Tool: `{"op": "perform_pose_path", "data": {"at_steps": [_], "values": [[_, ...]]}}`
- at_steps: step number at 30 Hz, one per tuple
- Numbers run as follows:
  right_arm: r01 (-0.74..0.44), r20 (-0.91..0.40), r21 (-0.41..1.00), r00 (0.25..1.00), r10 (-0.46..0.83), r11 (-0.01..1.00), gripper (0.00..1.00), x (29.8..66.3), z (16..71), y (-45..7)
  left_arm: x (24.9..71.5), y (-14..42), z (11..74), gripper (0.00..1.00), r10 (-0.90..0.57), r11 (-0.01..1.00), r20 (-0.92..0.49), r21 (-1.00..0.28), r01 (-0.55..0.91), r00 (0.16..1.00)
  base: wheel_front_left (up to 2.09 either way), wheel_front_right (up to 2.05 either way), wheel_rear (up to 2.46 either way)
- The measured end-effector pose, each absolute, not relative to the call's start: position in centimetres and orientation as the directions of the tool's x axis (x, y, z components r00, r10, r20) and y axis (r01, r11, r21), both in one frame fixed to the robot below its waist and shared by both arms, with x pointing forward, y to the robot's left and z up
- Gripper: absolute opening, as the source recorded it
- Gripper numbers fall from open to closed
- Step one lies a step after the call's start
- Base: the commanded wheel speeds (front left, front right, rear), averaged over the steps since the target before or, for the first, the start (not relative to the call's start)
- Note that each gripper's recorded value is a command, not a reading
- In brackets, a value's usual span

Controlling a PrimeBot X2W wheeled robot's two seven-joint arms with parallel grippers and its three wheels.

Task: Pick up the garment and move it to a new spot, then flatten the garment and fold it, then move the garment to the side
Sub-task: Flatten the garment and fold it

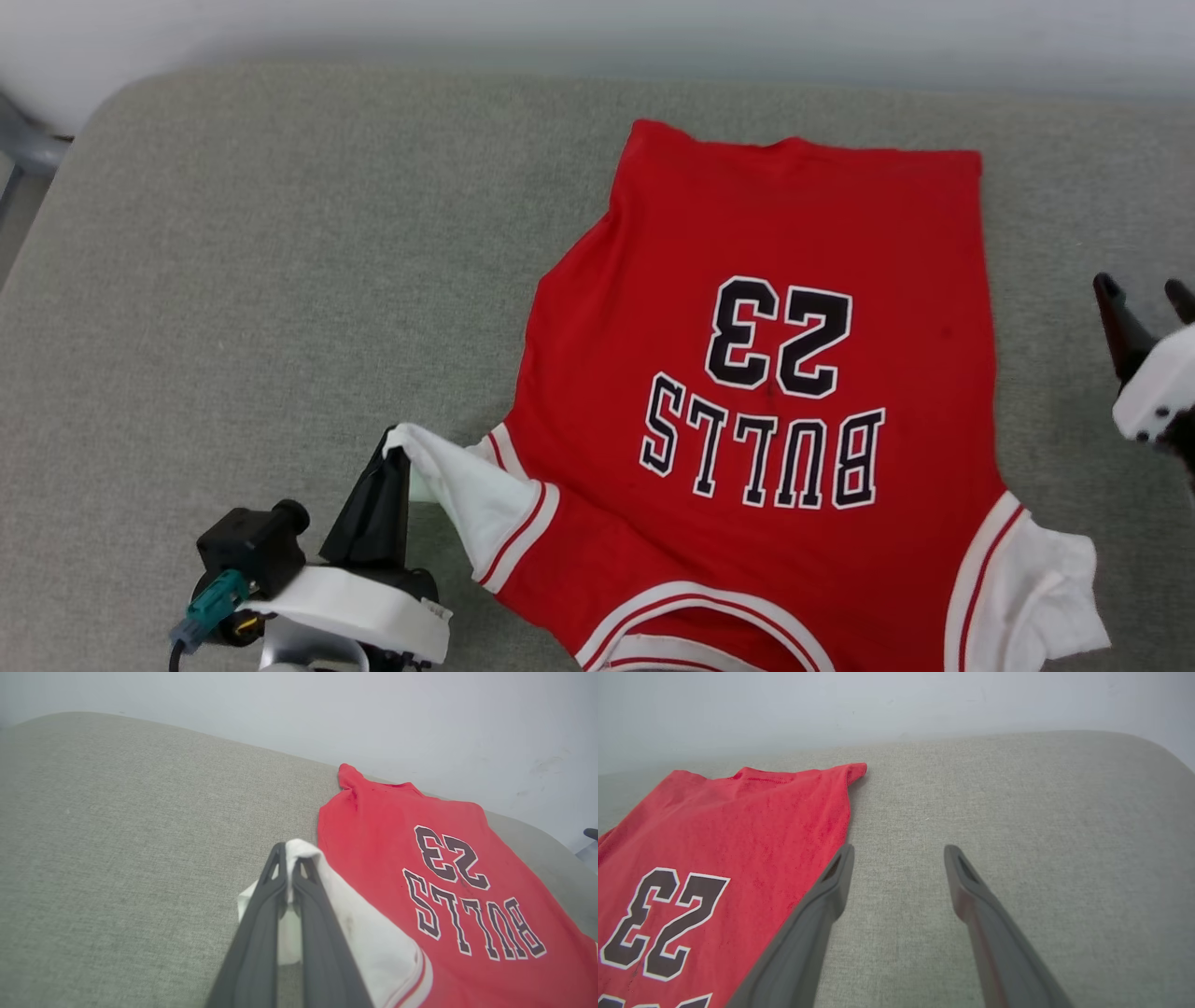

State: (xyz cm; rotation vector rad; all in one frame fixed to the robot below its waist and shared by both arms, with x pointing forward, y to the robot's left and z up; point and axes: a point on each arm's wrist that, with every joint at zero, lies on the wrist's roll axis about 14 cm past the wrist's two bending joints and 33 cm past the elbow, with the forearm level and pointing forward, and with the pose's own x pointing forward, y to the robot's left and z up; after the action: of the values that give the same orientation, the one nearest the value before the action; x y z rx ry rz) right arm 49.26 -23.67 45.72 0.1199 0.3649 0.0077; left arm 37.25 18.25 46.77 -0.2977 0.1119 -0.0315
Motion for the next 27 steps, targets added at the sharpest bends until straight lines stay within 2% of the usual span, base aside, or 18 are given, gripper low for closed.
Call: {"op": "perform_pose_path", "data": {"at_steps": [8,15,20,25,26,27], "values": [[-0.063,-0.61,0.099,0.785,0.11,0.993,1.0,57.1,43.0,-21.1,39.6,17.8,45.9,0.0,-0.049,0.953,-0.099,-0.301,0.017,0.994,0.0,0.0,0.0],[-0.128,-0.715,0.087,0.682,0.152,0.988,1.0,61.4,40.5,-17.8,40.9,17.6,44.4,0.0,-0.067,0.959,-0.117,-0.282,0.032,0.991,0.0,0.0,0.0],[-0.144,-0.749,0.096,0.641,0.167,0.985,1.0,62.8,37.6,-16.3,41.6,17.7,43.4,0.0,-0.066,0.961,-0.133,-0.277,0.027,0.989,0.0,0.0,0.0],[-0.153,-0.83,0.105,0.53,0.171,0.983,1.0,61.9,34.1,-15.5,41.5,18.0,42.2,0.0,-0.053,0.961,-0.162,-0.278,0.006,0.985,0.0,0.0,0.0],[-0.154,-0.84,0.104,0.515,0.17,0.983,0.68,61.8,33.8,-15.5,41.5,18.0,42.1,0.0,-0.052,0.961,-0.166,-0.278,0.004,0.985,0.0,0.0,0.0],[-0.149,-0.848,0.11,0.502,0.171,0.983,0.22,61.7,33.6,-15.5,41.5,18.1,42.0,0.0,-0.053,0.96,-0.168,-0.279,0.004,0.984,0.0,0.0,0.0]]}}
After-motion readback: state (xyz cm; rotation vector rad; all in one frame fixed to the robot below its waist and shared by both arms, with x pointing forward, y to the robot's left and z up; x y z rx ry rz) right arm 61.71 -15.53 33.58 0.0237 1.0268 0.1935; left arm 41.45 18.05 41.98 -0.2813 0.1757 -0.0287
